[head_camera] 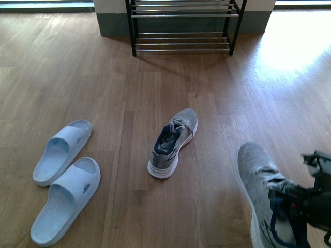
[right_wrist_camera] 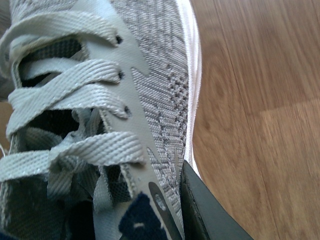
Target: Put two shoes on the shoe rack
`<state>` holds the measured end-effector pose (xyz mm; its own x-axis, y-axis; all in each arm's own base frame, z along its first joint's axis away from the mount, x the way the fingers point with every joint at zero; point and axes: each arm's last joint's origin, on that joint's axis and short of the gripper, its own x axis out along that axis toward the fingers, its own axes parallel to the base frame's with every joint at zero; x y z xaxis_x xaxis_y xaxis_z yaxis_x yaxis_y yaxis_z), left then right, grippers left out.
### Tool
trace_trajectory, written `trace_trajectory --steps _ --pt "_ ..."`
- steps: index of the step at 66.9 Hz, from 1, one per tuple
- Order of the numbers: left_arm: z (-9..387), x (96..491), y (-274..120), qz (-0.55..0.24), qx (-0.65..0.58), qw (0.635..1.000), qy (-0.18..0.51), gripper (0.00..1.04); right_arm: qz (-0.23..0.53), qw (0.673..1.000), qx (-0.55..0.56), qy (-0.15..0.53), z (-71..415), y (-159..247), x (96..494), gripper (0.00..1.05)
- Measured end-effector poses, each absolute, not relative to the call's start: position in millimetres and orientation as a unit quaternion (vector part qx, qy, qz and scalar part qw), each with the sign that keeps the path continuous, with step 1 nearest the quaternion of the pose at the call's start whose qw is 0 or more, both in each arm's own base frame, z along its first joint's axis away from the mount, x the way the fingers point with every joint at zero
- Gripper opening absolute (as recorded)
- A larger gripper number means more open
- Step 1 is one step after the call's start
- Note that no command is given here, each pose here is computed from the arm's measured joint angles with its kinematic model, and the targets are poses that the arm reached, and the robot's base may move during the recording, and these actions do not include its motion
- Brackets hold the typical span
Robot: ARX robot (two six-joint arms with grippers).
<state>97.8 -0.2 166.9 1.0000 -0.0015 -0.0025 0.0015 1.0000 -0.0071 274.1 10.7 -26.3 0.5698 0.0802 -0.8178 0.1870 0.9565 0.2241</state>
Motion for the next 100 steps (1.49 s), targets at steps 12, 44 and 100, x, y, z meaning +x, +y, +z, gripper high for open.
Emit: trace_trajectory --steps 12,44,100 --pt "167 98 0 -0.001 -0.004 1.0 0.001 0.95 0.027 0.899 0.17 0.402 61 11 252 0.01" --pt "167 98 0 -0.001 -0.004 1.0 0.001 0.95 0.127 0.947 0.182 0.232 186 -8 158 0.01" --pt "167 98 0 -0.001 -0.004 1.0 0.001 0.95 0.127 0.946 0.181 0.236 184 -8 158 0.01"
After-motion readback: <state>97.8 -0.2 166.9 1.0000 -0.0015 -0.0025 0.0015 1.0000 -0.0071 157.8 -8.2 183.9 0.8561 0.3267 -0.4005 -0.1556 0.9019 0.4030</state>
